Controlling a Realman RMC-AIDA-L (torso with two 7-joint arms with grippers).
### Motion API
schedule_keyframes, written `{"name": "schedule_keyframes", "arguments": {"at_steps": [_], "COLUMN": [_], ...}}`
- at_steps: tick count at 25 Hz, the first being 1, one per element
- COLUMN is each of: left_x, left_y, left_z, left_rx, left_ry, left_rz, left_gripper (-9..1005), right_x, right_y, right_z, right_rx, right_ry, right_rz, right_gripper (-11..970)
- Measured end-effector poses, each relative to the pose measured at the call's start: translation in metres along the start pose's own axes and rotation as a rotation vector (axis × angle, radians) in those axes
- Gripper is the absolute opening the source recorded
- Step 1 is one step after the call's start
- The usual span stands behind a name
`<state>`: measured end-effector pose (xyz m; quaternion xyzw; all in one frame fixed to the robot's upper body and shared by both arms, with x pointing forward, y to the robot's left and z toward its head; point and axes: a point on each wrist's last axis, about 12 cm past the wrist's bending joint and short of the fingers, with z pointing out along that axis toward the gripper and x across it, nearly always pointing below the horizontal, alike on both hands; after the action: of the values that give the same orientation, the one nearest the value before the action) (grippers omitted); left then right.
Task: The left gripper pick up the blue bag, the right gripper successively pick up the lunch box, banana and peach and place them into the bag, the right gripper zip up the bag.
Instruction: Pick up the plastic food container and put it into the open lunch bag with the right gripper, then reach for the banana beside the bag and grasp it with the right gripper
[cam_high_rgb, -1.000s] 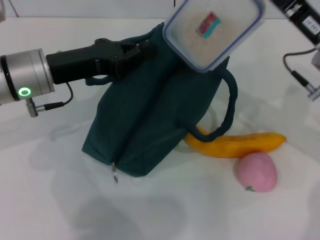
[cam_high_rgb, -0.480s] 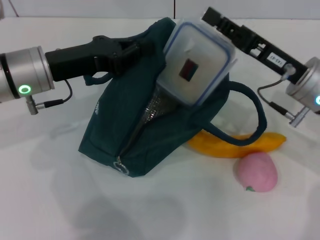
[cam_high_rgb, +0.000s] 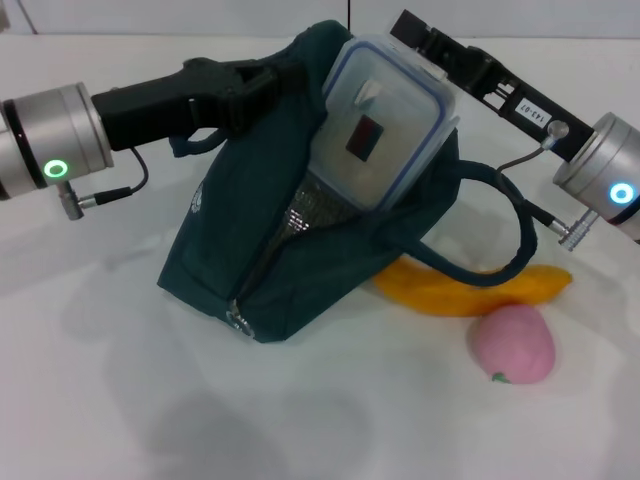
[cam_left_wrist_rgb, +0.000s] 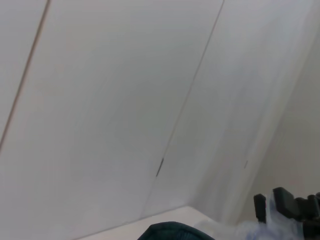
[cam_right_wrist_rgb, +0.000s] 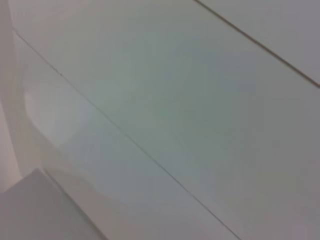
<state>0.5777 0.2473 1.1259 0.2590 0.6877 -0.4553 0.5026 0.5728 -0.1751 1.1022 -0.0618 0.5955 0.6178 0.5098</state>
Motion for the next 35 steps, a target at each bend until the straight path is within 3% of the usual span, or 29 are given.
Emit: {"name": "schedule_keyframes", "arguments": {"at_steps": [6, 11, 14, 16, 18, 21, 25, 35], "left_x": [0.000, 0.000, 0.001, 0.003, 0.003, 0.004, 0.006, 0.004], "left_y": [0.002, 0.003, 0.003, 0.004, 0.004, 0.004, 0.004, 0.007], "left_z": [-0.001, -0.004, -0.006, -0.011, -0.012, -0.013, -0.015, -0.010], "left_rx": [-0.015, -0.027, -0.033, -0.045, -0.048, -0.050, -0.054, -0.071], "left_ry": [-0.008, -0.021, -0.029, -0.032, -0.033, -0.033, -0.031, -0.029], "left_rz": [-0.001, 0.005, 0.004, 0.009, 0.017, 0.025, 0.025, 0.050], "left_gripper": [43, 43, 43, 43, 43, 43, 43, 44], "right_x": [-0.001, -0.014, -0.033, -0.045, -0.055, -0.060, -0.058, -0.072], "right_y": [0.000, 0.005, 0.006, 0.005, 0.003, 0.003, 0.004, 0.011], "right_z": [-0.001, -0.014, -0.044, -0.064, -0.086, -0.098, -0.081, -0.016], "right_rx": [-0.001, -0.069, -0.112, -0.097, -0.031, 0.061, 0.165, 0.236], "right_ry": [0.005, -0.025, -0.018, 0.055, 0.197, 0.423, 0.679, 0.999], "right_rz": [-0.008, -0.066, -0.150, -0.184, -0.214, -0.266, -0.338, -0.424], "right_gripper": [142, 368, 510, 605, 611, 621, 634, 701]}}
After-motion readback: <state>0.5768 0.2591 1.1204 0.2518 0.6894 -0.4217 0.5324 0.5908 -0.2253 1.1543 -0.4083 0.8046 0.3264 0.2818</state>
